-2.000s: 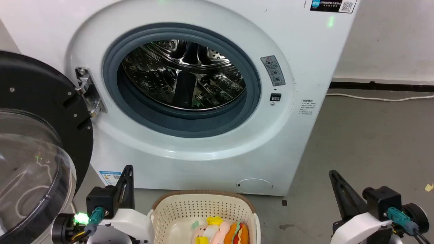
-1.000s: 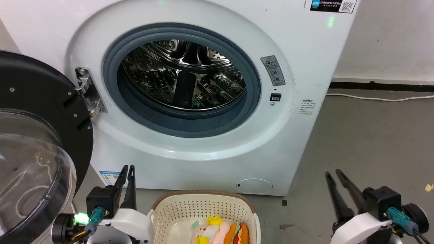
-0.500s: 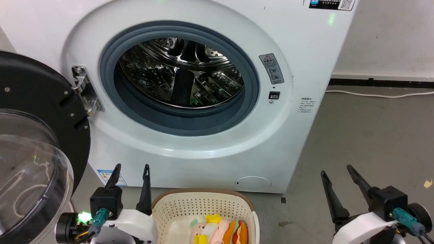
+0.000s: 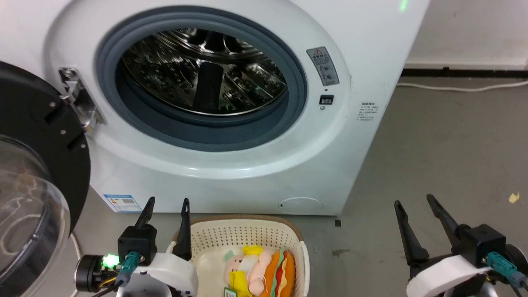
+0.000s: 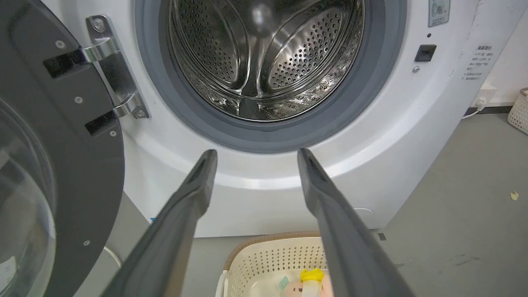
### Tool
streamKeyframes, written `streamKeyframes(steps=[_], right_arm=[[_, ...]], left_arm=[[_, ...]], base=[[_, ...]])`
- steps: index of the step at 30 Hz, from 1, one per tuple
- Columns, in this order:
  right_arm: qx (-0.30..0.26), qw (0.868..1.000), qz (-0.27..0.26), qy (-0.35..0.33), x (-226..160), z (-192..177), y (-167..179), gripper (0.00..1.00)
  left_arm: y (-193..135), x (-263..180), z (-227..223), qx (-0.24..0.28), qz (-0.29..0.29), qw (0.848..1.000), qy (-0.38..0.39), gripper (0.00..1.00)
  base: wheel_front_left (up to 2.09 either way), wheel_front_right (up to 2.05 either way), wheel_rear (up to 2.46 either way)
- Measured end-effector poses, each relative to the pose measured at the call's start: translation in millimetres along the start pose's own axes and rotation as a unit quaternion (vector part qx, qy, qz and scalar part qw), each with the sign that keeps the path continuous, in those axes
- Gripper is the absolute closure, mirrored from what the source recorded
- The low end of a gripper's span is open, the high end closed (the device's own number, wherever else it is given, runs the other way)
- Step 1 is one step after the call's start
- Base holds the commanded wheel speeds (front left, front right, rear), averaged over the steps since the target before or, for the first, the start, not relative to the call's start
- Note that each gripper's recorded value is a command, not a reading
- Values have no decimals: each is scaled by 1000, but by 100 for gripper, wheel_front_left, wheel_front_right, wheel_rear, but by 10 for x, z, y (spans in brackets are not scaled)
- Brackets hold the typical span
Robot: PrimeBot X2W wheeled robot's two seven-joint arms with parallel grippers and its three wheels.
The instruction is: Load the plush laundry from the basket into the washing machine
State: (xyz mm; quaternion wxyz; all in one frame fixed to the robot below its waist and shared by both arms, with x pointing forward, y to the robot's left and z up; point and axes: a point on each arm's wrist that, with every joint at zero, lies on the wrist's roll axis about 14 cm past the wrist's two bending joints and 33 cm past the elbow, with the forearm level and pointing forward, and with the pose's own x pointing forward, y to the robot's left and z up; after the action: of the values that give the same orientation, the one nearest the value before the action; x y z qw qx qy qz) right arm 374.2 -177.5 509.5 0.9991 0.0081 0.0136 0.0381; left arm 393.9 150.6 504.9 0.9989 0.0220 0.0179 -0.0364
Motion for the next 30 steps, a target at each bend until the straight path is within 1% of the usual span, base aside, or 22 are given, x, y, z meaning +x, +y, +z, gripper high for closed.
streamKeyframes(steps=[8,13,16,23,27,30], right_arm=[[6,1000,-6,5,72,-71,-42,0],[15,1000,-16,12,105,-149,-107,0],[18,1000,-19,13,121,-164,-131,0],[29,999,-32,25,126,-281,-205,0],[33,998,-44,31,136,-347,-281,0],[36,998,-48,34,144,-374,-307,0]], left_arm=[[-152,188,-292,2,-29,999,38,0],[-299,300,-591,10,-59,995,76,0],[-341,339,-685,11,-67,994,88,0],[-487,436,-1031,25,-99,986,129,0],[-592,485,-1302,29,-121,979,162,0],[-631,498,-1419,30,-129,975,177,0]], base=[[0,0,0],[0,0,0],[0,0,0],[0,0,0],[0,0,0],[0,0,0]])
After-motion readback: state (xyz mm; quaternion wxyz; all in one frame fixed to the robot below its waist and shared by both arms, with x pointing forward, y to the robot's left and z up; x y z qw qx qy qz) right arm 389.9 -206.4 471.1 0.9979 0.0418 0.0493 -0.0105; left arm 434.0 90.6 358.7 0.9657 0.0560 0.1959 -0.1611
